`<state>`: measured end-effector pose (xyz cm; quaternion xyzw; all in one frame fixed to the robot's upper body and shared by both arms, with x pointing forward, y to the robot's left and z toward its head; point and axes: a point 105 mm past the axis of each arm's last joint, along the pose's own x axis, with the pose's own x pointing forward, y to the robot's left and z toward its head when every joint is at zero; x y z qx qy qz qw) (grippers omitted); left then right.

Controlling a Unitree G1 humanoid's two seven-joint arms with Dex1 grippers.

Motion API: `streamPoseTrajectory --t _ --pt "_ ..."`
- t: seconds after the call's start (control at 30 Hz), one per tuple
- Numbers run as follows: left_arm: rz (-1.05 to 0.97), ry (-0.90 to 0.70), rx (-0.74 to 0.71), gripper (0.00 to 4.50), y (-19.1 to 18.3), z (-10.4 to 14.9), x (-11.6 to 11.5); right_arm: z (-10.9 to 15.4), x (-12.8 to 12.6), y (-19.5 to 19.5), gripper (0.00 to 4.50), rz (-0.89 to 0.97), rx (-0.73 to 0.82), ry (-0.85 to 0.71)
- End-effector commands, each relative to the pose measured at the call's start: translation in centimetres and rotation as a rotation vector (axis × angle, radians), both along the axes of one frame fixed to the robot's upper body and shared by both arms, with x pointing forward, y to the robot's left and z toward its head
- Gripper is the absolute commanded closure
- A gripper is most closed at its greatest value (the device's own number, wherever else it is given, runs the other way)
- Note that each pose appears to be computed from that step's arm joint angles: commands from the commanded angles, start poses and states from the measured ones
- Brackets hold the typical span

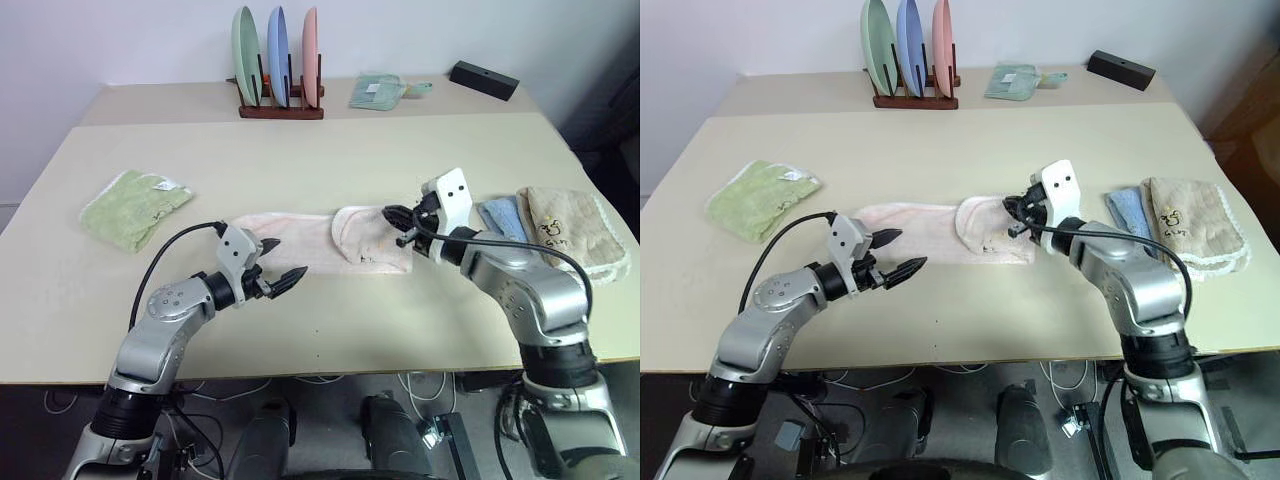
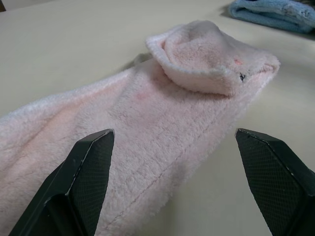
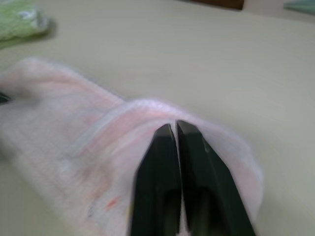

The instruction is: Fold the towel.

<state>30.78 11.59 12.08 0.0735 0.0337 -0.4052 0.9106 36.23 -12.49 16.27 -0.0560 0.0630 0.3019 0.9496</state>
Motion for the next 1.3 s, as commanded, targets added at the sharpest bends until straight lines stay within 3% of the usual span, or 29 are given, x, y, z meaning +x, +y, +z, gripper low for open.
streamPoseTrajectory --t 0.03,0.2,0.3,0.4,0.5,0.6,0.63,0.7,0.83,1.0,1.17,1.3 --pt "-0.003 -0.051 -0.004 0.49 -0.1 1.2 0.1 -1.4 1.2 1.6 4.47 0.031 -0.012 -0.008" --pt "0.028 -0.05 -0.001 0.49 0.5 1.2 -0.1 -6.8 1.1 2.8 4.47 0.075 -0.062 0.102" --pt "0.051 -0.045 -0.003 0.49 0.8 1.1 -0.2 -8.7 0.8 3.1 4.47 0.091 -0.115 0.117" --pt "0.096 -0.03 -0.01 0.49 1.5 0.8 -0.5 -7.7 0.7 3.1 4.47 0.097 -0.111 0.055" --pt "0.161 -0.007 -0.022 0.49 2.6 0.5 -1.0 -3.7 0.6 2.8 4.47 0.108 -0.082 -0.086" --pt "0.281 0.067 -0.087 0.49 4.4 0.0 -1.8 1.2 -0.6 3.1 3.64 0.194 -0.046 -0.219" --pt "0.304 0.09 -0.112 0.49 4.7 -0.1 -2.1 2.0 -1.0 3.2 3.19 0.218 -0.055 -0.246" --pt "0.361 0.163 -0.2 0.0 5.6 -0.5 -3.2 3.6 -1.8 3.4 2.16 0.269 -0.109 -0.31" --pt "0.475 0.284 -0.363 0.0 6.7 -1.0 -4.3 4.7 -2.3 3.7 0.12 0.3 -0.164 -0.367" --pt "0.626 0.453 -0.554 0.0 7.3 -2.2 -4.1 2.5 -3.0 4.8 0.05 0.381 -0.287 -0.391" --pt "0.73 0.558 -0.723 0.0 6.9 -2.6 -1.3 2.0 -5.0 7.0 0.05 0.479 -0.261 -0.397" --pt "0.724 0.623 -0.722 0.0 5.7 -3.1 0.2 1.2 -6.8 7.8 0.05 0.553 -0.246 -0.362"
